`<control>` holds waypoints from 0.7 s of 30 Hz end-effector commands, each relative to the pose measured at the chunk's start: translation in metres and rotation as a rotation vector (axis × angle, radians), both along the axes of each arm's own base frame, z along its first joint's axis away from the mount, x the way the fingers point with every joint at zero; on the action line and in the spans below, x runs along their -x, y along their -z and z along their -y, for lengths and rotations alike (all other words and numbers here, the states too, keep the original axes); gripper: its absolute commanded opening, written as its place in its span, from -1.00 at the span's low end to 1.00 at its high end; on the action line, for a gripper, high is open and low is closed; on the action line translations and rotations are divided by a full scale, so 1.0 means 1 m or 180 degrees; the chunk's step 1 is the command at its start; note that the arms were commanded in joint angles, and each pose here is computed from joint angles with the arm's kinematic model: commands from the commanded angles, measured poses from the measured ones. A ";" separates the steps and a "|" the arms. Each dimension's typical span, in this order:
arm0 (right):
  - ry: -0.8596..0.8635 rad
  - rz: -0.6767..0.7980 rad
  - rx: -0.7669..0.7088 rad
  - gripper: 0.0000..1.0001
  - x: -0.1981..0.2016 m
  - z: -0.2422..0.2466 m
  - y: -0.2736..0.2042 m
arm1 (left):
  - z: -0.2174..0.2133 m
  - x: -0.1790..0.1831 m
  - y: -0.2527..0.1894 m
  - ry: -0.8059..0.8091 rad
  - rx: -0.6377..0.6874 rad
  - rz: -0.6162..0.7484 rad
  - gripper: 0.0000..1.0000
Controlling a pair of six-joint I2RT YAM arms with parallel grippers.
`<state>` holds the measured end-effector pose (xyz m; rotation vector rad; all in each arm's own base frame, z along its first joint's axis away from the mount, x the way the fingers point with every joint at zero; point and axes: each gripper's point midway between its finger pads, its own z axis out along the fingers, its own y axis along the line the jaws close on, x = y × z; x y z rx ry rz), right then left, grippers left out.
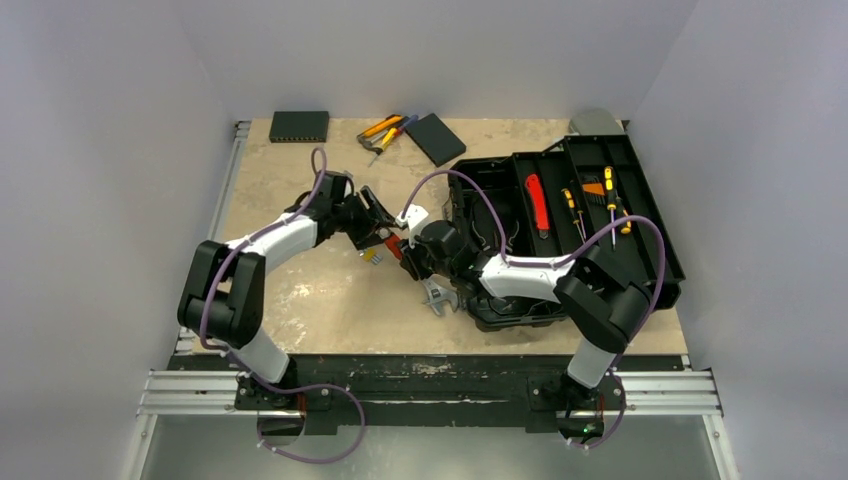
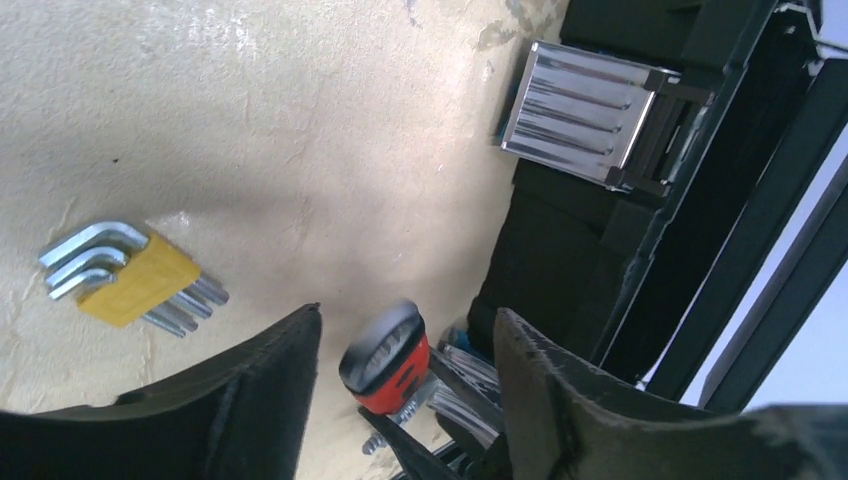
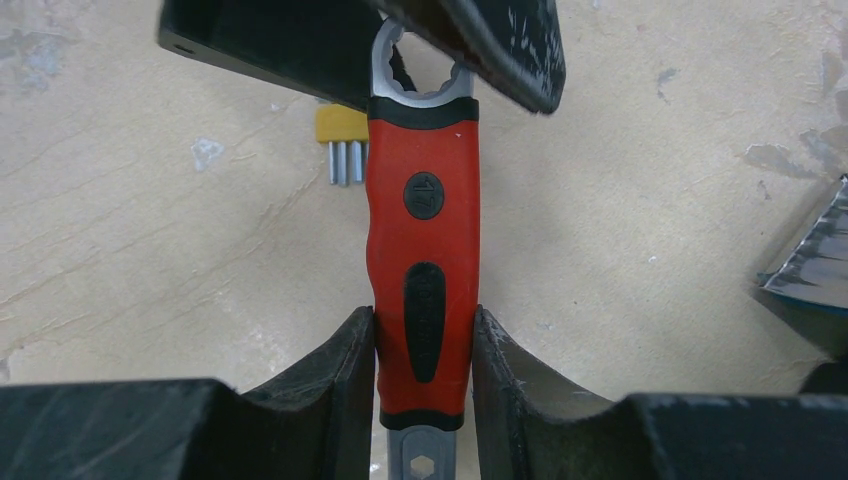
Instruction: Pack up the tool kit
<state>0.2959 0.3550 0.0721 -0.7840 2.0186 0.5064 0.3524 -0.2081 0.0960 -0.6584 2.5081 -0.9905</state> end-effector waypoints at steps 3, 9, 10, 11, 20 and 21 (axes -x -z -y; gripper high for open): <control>-0.0122 0.0382 -0.0568 -1.00 -0.009 -0.022 -0.063 | 0.019 -0.005 -0.001 0.0185 0.0299 0.0199 -0.10; -0.0084 0.0284 -0.0569 -1.00 -0.011 -0.027 -0.059 | 0.019 0.000 -0.003 0.0220 0.0327 0.0329 -0.53; -0.0099 0.0272 -0.0574 -1.00 -0.011 -0.028 -0.060 | 0.019 0.001 -0.004 0.0225 0.0338 0.0358 -0.70; -0.0108 0.0256 -0.0593 -1.00 -0.011 -0.029 -0.060 | 0.018 0.002 -0.003 0.0231 0.0338 0.0367 -0.93; -0.0357 0.0000 -0.0662 -0.27 0.003 -0.043 -0.062 | 0.013 0.004 -0.011 0.0358 0.0165 0.0584 -1.00; -0.0389 -0.0005 -0.0639 -0.15 0.004 -0.043 -0.062 | 0.010 0.004 -0.011 0.0354 0.0112 0.0590 -1.00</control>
